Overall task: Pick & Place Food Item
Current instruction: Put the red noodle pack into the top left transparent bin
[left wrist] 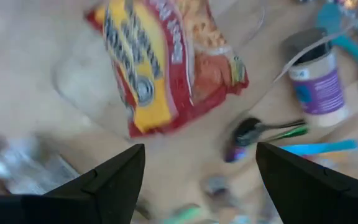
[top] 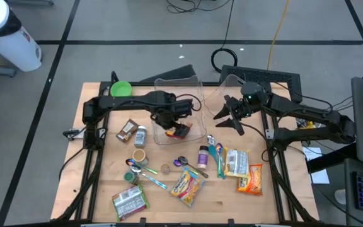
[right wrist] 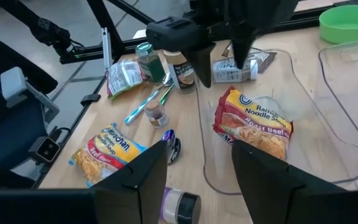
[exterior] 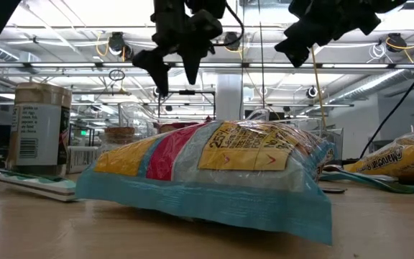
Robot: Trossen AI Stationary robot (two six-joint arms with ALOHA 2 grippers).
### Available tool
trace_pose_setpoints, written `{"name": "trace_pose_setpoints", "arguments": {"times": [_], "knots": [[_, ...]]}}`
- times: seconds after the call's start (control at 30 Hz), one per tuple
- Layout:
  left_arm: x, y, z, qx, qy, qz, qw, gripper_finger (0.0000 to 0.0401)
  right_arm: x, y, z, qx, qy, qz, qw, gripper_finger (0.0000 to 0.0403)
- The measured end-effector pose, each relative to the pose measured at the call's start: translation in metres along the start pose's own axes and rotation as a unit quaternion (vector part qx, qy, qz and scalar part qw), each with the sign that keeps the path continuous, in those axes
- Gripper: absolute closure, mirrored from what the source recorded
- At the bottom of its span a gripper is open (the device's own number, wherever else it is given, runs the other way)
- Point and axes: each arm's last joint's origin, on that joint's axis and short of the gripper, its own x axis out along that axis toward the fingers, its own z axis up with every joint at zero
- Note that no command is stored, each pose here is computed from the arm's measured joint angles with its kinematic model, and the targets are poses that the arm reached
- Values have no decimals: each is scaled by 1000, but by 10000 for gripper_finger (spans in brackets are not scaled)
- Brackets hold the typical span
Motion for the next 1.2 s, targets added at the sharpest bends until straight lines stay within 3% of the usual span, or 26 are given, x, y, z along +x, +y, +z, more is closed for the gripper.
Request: {"name": "trace_pose_setpoints", "arguments": {"times": [0.1, 0.2, 0.5, 0.7, 0.93, 1.2], "knots": [[-1, -4, -3, 110, -29, 34, 993, 96, 0, 0, 0, -5, 1, 0, 1000, 228], [-1, -11, -12, 207, -48, 77, 974, 107, 0, 0, -1, -5, 1, 0, 1000, 228], [2, -40, -47, 381, -80, 180, 903, 162, 0, 0, -1, -1, 3, 0, 1000, 228], [18, -45, -55, 411, -77, 176, 891, 180, 0, 0, -1, -2, 3, 0, 1000, 230], [36, -37, -55, 409, -62, 185, 891, 183, 0, 0, -1, 7, 3, 0, 1000, 229], [55, -36, -52, 438, -65, 144, 885, 183, 0, 0, -1, 10, 3, 0, 1000, 231]]}}
